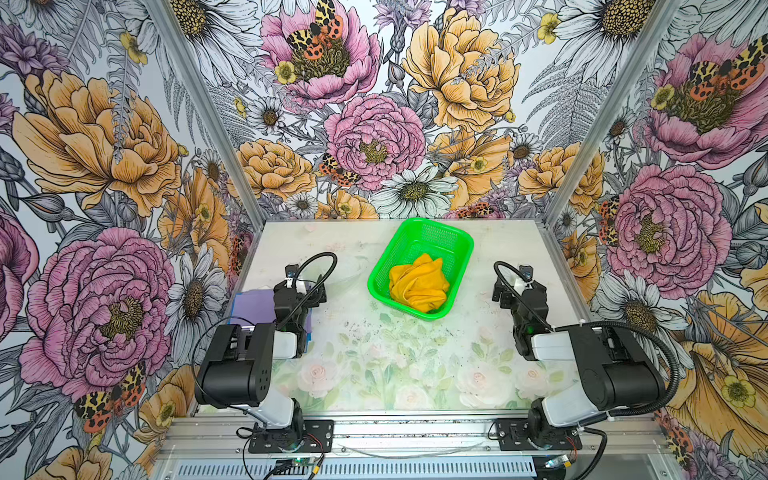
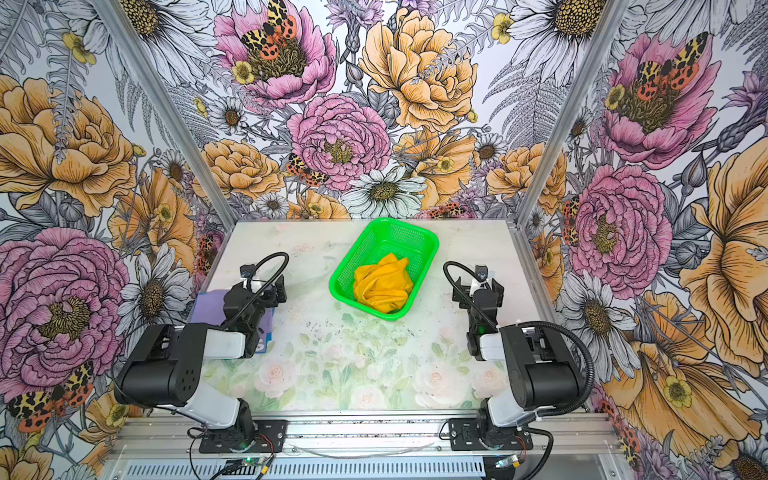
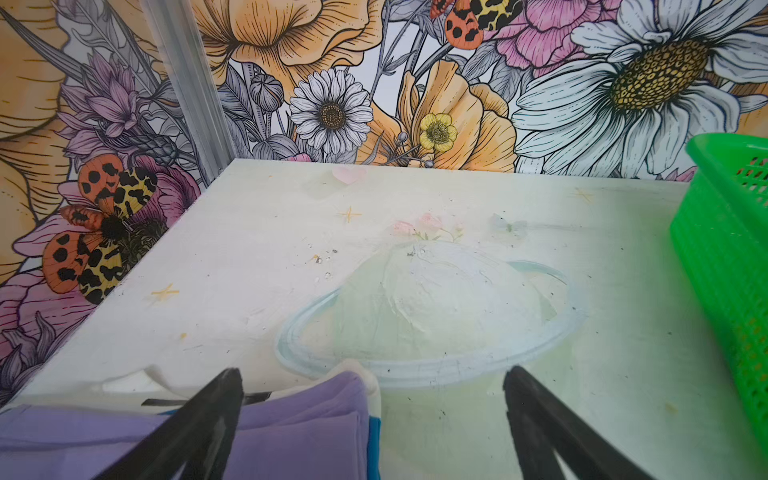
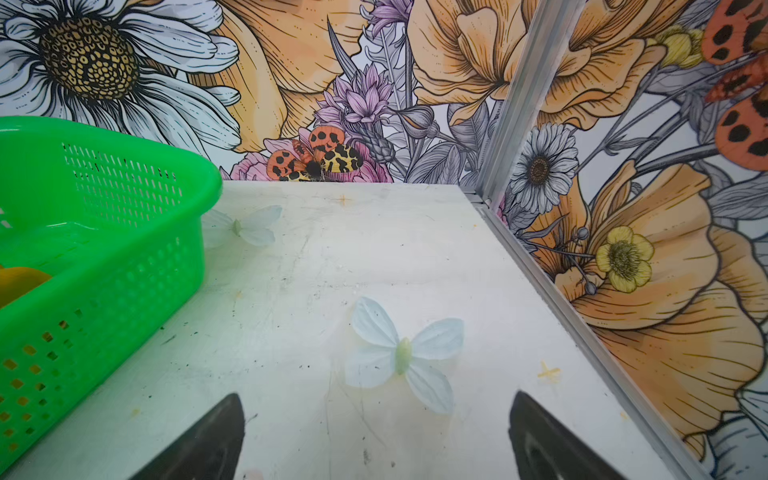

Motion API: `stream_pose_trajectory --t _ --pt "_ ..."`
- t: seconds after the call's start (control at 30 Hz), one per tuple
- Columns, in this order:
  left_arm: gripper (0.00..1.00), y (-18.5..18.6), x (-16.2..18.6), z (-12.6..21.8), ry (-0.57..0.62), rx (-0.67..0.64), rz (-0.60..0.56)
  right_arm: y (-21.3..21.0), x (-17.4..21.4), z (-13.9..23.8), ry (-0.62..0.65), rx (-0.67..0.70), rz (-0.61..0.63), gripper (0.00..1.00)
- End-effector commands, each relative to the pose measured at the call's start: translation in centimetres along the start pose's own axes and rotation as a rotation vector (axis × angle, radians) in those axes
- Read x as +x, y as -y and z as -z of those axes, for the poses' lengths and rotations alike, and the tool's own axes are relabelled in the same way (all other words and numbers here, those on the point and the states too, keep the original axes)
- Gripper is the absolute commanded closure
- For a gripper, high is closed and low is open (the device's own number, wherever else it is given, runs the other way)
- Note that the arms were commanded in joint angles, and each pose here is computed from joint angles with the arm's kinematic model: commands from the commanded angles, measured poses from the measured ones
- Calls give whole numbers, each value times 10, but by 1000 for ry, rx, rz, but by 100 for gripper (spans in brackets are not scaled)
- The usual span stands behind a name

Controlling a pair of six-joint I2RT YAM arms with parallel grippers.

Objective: Fold and stack the t-shirts

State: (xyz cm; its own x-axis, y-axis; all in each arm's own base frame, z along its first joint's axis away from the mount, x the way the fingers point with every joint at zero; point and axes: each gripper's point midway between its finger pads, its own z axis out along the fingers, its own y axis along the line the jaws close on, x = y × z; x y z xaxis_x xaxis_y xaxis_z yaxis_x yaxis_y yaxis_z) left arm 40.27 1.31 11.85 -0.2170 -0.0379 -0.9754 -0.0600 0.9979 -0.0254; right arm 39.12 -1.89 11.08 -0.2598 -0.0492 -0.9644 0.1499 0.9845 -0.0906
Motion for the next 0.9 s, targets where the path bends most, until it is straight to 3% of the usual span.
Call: stream_pose_trajectory --t 0.0,0.77,0.87 --pt "1 4 -11 -1 31 8 -2 2 -6 -3 18 3 -18 1" --pt "1 5 -13 -1 30 23 -2 -1 -6 -7 1 -24 -18 1" --pt "1 7 -21 3 35 -30 -37 0 -7 -5 12 -16 -19 0"
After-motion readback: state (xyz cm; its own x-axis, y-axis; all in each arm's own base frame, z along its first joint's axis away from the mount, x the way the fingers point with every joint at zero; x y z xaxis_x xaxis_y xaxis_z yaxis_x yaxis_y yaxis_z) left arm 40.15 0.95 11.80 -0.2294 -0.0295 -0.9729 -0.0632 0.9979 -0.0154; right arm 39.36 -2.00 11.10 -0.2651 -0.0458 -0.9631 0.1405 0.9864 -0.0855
